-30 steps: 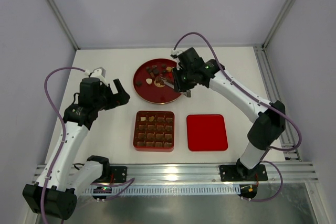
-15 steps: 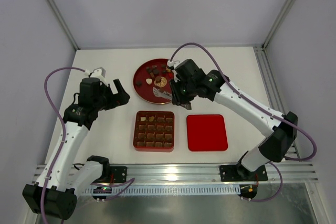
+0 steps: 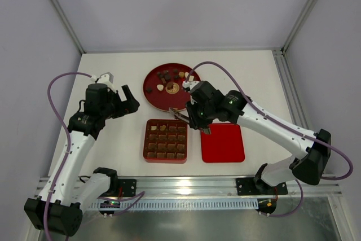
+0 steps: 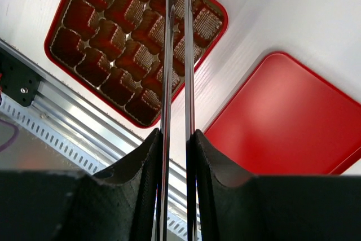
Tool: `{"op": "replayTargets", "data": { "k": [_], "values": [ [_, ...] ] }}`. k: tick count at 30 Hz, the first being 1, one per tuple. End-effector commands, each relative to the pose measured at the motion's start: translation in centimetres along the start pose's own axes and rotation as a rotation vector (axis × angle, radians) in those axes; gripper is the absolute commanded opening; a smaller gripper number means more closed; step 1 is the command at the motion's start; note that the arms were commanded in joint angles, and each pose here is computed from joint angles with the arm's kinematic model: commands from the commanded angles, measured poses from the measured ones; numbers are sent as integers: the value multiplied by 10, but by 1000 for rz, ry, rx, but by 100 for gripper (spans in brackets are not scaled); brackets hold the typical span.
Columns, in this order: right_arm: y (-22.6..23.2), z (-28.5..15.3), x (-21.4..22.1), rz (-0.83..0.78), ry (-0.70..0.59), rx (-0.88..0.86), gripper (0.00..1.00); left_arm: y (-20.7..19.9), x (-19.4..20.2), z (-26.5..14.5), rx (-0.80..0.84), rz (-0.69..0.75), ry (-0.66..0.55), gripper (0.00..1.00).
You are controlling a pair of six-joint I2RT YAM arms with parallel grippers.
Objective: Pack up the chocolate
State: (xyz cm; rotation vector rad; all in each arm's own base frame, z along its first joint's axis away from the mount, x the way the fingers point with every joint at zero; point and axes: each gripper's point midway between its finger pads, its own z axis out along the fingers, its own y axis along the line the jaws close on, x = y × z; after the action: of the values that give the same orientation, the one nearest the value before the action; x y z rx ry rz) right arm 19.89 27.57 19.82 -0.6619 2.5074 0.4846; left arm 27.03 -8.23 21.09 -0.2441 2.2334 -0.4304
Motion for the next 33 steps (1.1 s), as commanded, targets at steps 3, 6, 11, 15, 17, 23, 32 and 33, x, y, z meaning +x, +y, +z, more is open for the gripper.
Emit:
{"op": "replayTargets", "data": {
  "k": [3, 6, 11, 15, 17, 23, 32, 33],
  "values": [
    [7, -10, -1, 23, -54, -21, 31, -2, -2, -1, 15, 17, -6, 100],
    [6, -8, 2, 28, -53, -16, 31, -3, -2, -1, 17, 16, -7, 100],
    [-3, -7, -9, 20, -86, 37, 32, -3, -2, -1, 20, 17, -5, 100],
    [-17, -11, -29, 20, -114, 69, 33, -3, -2, -1, 21, 17, -3, 100],
    [-34, -10, -43, 48, -131, 88, 34, -3, -2, -1, 20, 17, -5, 100],
    [-71, 10, -68, 73, -112, 130, 39, -4, -1, 0, 22, 17, -1, 100],
    [-87, 43, -78, 71, -58, 113, 48, -3, 0, 1, 18, 15, 7, 100],
    [-87, 44, -78, 71, -55, 112, 48, -3, -1, 1, 20, 17, 3, 100]
  ]
}}
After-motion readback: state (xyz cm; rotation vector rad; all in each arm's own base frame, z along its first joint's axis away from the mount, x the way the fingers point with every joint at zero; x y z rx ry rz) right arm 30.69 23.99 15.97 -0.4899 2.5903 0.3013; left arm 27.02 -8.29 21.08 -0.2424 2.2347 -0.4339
